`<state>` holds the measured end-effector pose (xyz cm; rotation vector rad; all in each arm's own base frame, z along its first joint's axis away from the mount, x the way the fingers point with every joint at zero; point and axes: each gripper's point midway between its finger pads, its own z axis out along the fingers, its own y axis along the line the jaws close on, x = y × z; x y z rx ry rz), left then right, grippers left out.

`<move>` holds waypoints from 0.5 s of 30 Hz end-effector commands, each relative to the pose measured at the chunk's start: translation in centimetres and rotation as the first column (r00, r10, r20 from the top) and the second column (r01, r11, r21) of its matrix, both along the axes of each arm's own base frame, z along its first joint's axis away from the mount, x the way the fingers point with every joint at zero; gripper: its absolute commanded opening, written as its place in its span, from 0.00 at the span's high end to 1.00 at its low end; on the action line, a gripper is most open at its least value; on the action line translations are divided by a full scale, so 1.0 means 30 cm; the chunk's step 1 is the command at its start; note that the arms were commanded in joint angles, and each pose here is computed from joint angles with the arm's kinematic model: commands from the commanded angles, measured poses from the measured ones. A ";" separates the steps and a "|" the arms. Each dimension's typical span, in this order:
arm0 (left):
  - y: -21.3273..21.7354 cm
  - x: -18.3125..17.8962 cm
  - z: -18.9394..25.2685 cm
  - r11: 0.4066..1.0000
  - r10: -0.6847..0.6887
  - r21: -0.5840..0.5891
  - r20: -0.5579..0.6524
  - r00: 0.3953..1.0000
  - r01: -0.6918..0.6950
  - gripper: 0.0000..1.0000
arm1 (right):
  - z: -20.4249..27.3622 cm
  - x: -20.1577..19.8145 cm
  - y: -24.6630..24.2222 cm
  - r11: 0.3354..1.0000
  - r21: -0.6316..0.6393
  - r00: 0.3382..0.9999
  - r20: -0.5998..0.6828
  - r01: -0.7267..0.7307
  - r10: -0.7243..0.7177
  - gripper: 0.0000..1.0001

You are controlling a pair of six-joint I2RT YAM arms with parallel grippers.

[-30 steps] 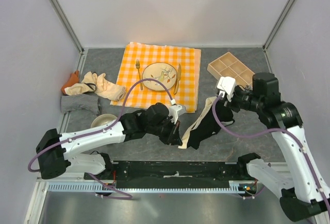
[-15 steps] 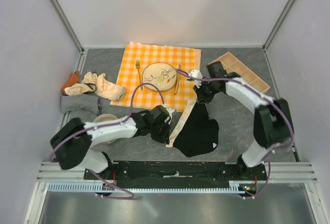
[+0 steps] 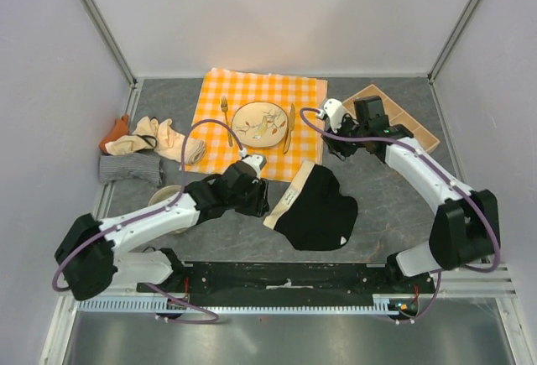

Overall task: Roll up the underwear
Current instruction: Flatten out the underwear at the center of the board.

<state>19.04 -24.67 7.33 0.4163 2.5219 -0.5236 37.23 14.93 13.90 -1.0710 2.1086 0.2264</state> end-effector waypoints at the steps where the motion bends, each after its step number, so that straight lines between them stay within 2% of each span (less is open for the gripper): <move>1: 0.041 -0.009 0.096 0.998 -0.036 -0.046 0.116 0.993 0.041 0.40 | -0.041 -0.225 0.059 0.950 0.077 0.950 -0.066 -0.301 0.306 0.46; 2: 0.042 -0.017 0.120 0.996 -0.037 -0.080 0.139 0.990 0.049 0.38 | -0.030 -0.299 0.103 0.909 0.151 0.912 -0.072 -0.389 0.403 0.49; 4: 0.026 -0.036 0.136 0.988 -0.051 -0.137 0.139 0.989 0.070 0.36 | -0.086 -0.435 0.119 0.829 0.153 0.824 -0.110 -0.538 0.555 0.56; 5: 0.015 -0.032 0.149 0.982 -0.047 -0.176 0.165 0.985 0.076 0.37 | -0.105 -0.465 0.122 0.814 0.149 0.807 -0.120 -0.561 0.578 0.58; 7: -0.019 -0.068 0.150 0.964 -0.086 -0.240 0.136 0.987 0.117 0.38 | -0.157 -0.507 0.131 0.801 0.136 0.788 -0.143 -0.583 0.599 0.61; 12: -0.068 -0.084 0.085 0.950 -0.117 -0.283 0.077 0.990 0.134 0.42 | -0.261 -0.520 0.111 0.790 0.030 0.769 -0.212 -0.612 0.604 0.68; 15: -0.098 -0.098 0.046 0.945 -0.152 -0.288 0.028 0.988 0.153 0.44 | -0.340 -0.557 0.078 0.753 -0.036 0.731 -0.276 -0.656 0.624 0.76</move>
